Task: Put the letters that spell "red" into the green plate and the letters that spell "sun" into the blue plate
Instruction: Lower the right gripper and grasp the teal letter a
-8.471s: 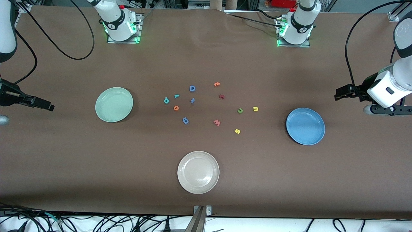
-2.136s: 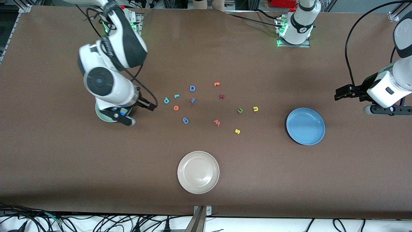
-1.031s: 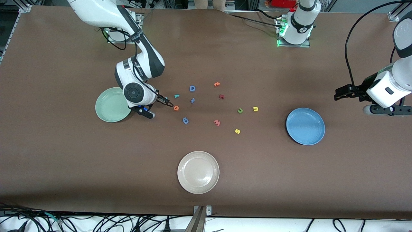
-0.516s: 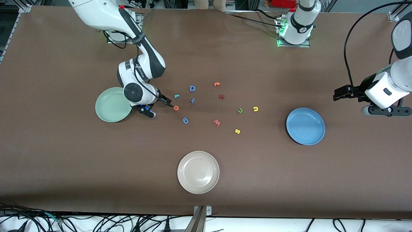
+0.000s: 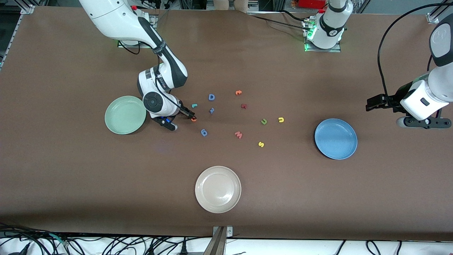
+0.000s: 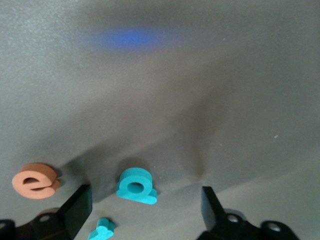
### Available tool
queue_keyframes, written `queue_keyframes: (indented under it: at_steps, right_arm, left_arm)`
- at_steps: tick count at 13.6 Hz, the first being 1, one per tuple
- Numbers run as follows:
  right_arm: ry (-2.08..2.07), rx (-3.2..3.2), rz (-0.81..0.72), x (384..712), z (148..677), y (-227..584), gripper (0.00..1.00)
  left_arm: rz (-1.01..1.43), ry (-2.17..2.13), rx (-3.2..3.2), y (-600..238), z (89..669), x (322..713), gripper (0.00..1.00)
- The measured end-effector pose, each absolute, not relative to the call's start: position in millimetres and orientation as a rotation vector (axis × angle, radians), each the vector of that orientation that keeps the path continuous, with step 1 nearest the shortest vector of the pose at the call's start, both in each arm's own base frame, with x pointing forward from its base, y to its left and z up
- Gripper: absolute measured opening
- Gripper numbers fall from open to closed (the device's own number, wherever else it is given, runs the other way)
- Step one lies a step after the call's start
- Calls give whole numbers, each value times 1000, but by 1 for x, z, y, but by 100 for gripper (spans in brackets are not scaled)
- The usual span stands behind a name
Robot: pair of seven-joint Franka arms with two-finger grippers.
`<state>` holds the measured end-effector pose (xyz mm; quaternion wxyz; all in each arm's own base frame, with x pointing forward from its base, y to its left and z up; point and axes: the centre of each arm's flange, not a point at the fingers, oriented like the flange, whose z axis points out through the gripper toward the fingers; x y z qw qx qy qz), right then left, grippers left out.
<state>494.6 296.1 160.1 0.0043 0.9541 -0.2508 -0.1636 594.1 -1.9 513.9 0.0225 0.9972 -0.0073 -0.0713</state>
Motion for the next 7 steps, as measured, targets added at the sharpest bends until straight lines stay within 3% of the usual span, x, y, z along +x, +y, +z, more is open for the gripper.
queue_keyframes:
  at_steps: [2,3,7]
  right_arm:
    - [-788,2994,-512,495,162,298,67]
    - [-789,2995,-513,495,162,298,59]
    - [-790,2994,-513,495,163,298,50]
  left_arm:
    - [-221,-27,3089,-3,514,594,100]
    - [-221,-27,3089,-4,514,594,100]
    - [-221,-29,3089,-4,514,594,100]
